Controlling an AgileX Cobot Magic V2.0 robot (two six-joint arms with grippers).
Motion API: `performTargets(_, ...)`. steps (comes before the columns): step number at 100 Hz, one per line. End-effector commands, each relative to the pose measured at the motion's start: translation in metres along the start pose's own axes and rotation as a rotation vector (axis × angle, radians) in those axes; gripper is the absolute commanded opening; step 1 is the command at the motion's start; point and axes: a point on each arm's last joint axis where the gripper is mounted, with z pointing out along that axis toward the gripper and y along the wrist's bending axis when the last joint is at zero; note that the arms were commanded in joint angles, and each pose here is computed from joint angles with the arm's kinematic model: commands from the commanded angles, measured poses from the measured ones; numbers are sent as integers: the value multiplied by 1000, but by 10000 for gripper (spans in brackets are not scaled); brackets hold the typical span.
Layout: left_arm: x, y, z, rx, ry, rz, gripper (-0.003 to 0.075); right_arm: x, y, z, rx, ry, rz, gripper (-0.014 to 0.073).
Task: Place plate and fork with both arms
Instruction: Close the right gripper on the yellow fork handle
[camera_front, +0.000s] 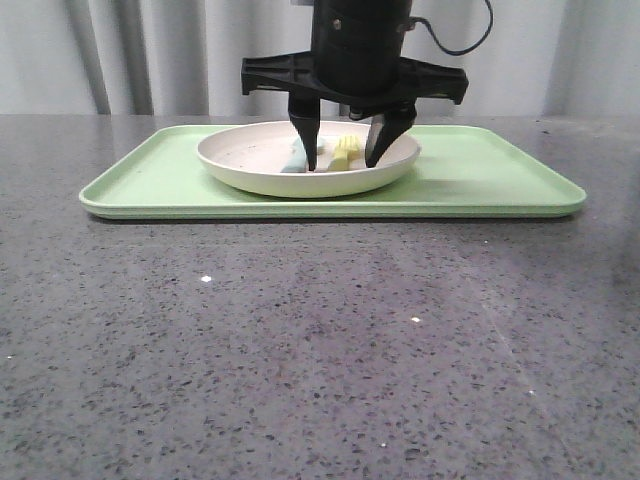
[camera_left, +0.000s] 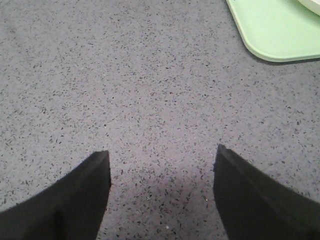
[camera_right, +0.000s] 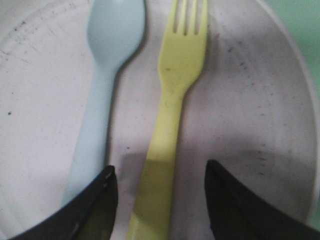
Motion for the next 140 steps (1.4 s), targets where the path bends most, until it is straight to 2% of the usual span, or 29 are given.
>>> performTargets(1, -13, -1, -5, 12, -85, -16, 441, -17, 1, -33, -51, -110, -2, 402)
performTargets(103, -13, -1, -5, 12, -85, -16, 441, -12, 3, -17, -42, -72, 3, 399)
performTargets(125, -13, -1, -5, 12, -85, -16, 441, -12, 3, -17, -41, -72, 3, 249)
performTargets(140, -13, -1, -5, 12, -85, -16, 441, -12, 3, -17, -40, -71, 3, 197)
